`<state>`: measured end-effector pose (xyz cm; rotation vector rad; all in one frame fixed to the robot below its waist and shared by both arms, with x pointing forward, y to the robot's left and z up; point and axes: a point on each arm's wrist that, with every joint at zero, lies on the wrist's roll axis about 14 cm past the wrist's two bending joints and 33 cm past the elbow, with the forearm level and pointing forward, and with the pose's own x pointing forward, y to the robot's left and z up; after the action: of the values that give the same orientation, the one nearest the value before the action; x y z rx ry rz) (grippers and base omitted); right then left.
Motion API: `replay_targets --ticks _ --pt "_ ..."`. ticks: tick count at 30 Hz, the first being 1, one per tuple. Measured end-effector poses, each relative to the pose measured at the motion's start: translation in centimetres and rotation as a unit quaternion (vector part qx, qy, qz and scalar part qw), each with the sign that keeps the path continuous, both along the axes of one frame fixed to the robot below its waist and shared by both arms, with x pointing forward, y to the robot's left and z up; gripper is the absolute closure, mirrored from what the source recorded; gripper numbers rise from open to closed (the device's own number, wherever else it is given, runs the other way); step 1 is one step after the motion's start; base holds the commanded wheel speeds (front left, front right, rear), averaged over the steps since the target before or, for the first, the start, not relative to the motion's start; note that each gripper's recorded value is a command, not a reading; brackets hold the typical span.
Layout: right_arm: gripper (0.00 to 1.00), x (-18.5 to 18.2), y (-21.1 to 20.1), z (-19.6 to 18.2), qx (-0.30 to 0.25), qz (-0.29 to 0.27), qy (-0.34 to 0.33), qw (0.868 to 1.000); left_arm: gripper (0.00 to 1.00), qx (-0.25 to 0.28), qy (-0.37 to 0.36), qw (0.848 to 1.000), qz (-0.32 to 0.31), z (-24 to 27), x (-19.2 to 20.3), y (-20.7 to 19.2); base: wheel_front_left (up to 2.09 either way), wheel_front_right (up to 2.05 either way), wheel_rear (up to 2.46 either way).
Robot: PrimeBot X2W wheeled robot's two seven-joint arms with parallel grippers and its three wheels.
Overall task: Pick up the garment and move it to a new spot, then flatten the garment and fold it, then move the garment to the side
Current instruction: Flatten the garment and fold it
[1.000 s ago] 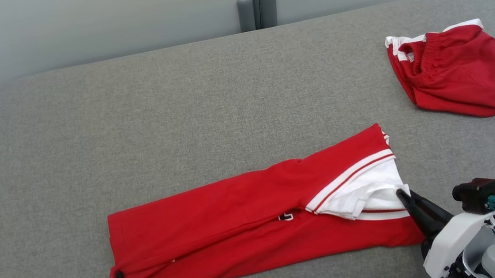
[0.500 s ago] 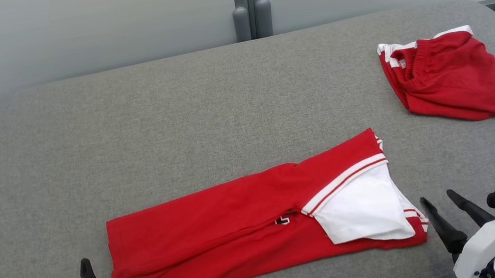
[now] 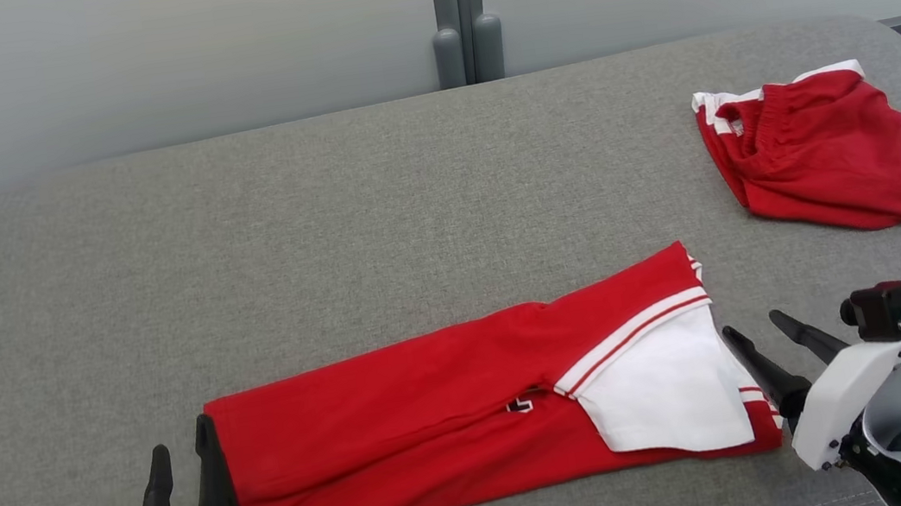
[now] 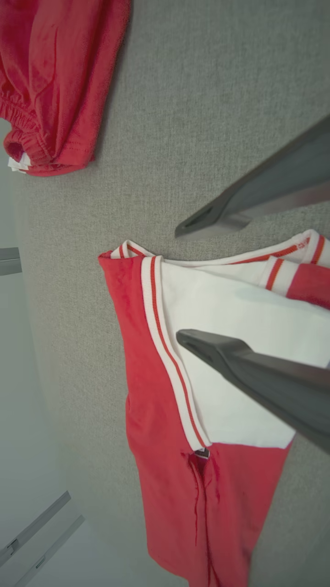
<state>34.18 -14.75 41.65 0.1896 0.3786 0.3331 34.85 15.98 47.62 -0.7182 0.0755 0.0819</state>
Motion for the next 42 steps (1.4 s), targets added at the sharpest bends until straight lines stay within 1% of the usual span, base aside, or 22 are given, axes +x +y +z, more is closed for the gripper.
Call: replay_targets --ticks 7,12,19,23,31,41,42 --pt "0.00 2.3 0.2 -0.9 -0.009 0.011 0.060 0.998 0.00 -0.002 0.002 1.000 0.015 0.0 -0.4 0.5 0.00 0.00 0.00" --pt "0.00 2.4 0.7 -2.9 -0.015 0.022 0.119 0.993 0.00 -0.004 0.001 0.999 0.034 0.1 -0.9 1.5 0.00 0.00 0.00" --pt "0.00 3.0 1.5 -4.2 -0.028 0.045 0.167 0.985 0.00 -0.004 0.006 0.998 0.062 -0.2 -1.6 3.1 0.00 0.00 0.00" --pt "0.00 2.4 2.5 -5.3 -0.026 0.059 0.203 0.977 0.00 -0.003 0.010 0.997 0.076 -0.3 -1.8 3.8 0.00 0.00 0.00" --pt "0.00 2.2 2.9 -5.7 -0.015 0.059 0.230 0.971 0.00 -0.004 0.004 0.997 0.080 0.1 -1.6 4.0 0.00 0.00 0.00" --pt "0.00 3.3 3.2 -5.4 -0.022 0.065 0.227 0.971 0.00 -0.005 0.004 0.997 0.078 0.1 -1.4 3.9 0.00 0.00 0.00" --pt "0.38 3.2 3.3 -5.5 -0.024 0.067 0.229 0.971 0.00 -0.005 0.006 0.997 0.080 0.0 -1.4 3.9 0.00 0.00 0.00"
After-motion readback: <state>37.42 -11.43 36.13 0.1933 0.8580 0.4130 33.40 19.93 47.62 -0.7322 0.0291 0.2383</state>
